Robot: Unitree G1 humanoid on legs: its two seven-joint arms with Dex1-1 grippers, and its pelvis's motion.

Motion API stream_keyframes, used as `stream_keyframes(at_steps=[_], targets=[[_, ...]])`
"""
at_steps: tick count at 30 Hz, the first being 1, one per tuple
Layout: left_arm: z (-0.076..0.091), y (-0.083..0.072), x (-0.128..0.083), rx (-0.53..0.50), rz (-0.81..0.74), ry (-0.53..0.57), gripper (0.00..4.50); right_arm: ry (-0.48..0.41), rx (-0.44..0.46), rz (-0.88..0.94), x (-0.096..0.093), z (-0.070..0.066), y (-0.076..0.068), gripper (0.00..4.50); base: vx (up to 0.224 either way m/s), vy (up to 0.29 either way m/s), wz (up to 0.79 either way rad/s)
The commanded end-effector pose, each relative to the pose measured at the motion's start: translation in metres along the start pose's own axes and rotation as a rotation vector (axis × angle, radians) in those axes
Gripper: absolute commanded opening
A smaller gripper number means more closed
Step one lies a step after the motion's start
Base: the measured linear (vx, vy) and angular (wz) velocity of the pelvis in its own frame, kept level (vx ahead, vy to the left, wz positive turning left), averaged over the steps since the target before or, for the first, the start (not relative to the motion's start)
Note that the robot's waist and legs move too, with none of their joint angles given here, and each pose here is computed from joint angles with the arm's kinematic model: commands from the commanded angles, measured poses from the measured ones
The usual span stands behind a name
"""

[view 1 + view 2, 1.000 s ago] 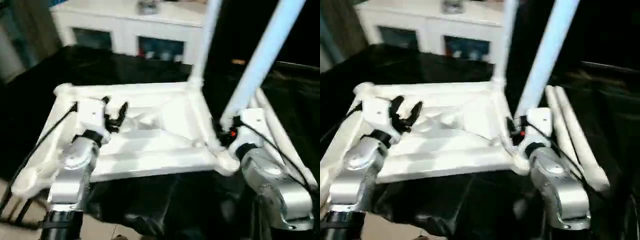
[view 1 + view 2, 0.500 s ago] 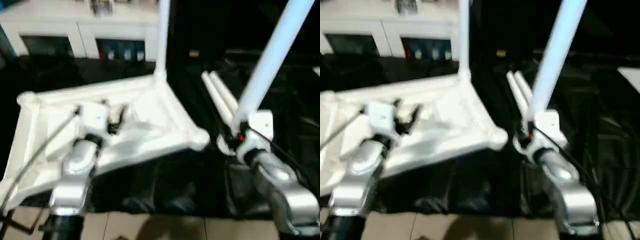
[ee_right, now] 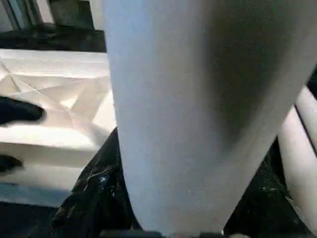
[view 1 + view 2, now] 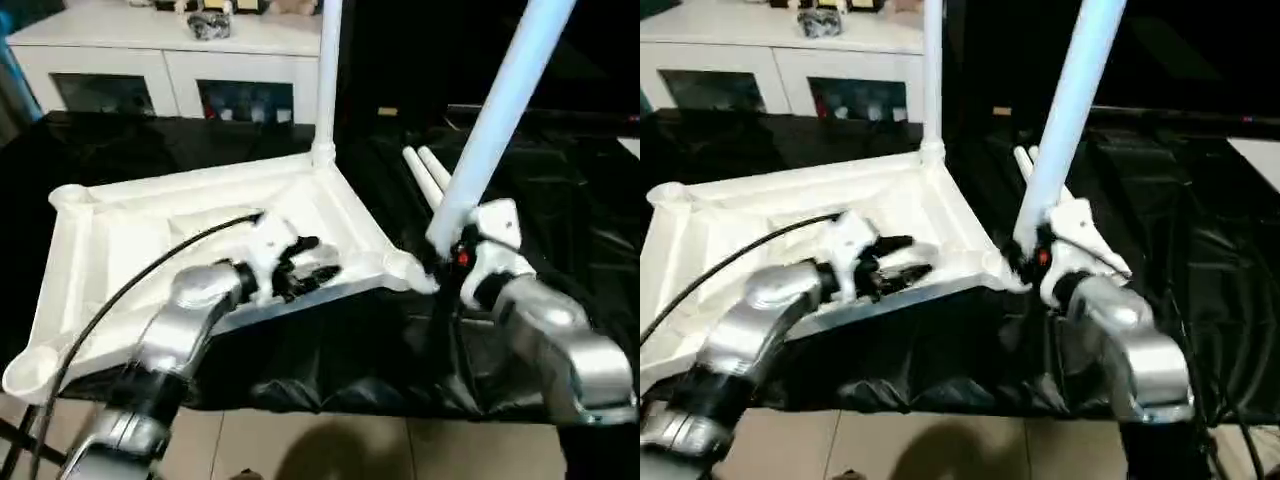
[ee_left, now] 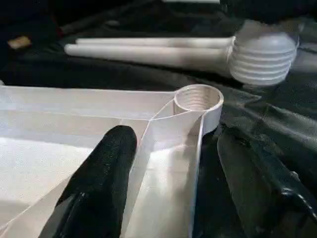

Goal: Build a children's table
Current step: Insert table leg to table base

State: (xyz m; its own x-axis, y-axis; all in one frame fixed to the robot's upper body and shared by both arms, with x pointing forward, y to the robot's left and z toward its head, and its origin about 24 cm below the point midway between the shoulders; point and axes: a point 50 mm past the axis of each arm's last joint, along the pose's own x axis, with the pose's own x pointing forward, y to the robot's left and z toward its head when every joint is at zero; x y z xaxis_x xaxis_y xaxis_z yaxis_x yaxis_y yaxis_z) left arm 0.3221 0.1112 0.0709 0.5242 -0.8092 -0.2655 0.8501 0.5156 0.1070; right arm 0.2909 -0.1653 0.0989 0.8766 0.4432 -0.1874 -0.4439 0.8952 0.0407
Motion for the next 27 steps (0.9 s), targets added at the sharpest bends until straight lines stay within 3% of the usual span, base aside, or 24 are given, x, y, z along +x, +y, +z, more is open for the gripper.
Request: stream_keyframes(at_steps=[1,4,9,17,20,22,25,27], targets=[[-0.004,0.002,0.006,0.001,-0.029,0.066,3.02,-0.026,-0.002,-0.001,-0.001,0.005,-0.006,1.9,0.0,0.0,0.0],[-0.01,0.005,0.012,0.028,-0.072,0.141,3.02,-0.027,-0.022,-0.012,0.001,0.004,-0.01,1.9,0.0,0.0,0.0],[-0.017,0.004,0.017,-0.052,-0.151,0.218,2.62,-0.027,-0.025,-0.043,-0.001,0.001,-0.015,1.9,0.0,0.0,0.0],[-0.023,0.009,0.019,-0.037,-0.148,0.268,1.82,-0.028,-0.033,-0.059,-0.004,0.001,-0.018,1.9,0.0,0.0,0.0],[-0.022,0.011,0.019,-0.04,-0.144,0.264,1.76,-0.03,-0.031,-0.055,-0.004,0.001,-0.017,1.9,0.0,0.0,0.0],[-0.022,0.012,0.019,-0.036,-0.153,0.263,1.38,-0.03,-0.03,-0.049,-0.002,0.002,-0.017,1.9,0.0,0.0,0.0],[-0.022,0.012,0.02,-0.033,-0.164,0.266,1.39,-0.032,-0.033,-0.04,0.0,0.003,-0.016,1.9,0.0,0.0,0.0],[-0.022,0.013,0.02,-0.037,-0.167,0.264,1.13,-0.034,-0.033,-0.036,0.001,0.003,-0.015,1.9,0.0,0.0,0.0]])
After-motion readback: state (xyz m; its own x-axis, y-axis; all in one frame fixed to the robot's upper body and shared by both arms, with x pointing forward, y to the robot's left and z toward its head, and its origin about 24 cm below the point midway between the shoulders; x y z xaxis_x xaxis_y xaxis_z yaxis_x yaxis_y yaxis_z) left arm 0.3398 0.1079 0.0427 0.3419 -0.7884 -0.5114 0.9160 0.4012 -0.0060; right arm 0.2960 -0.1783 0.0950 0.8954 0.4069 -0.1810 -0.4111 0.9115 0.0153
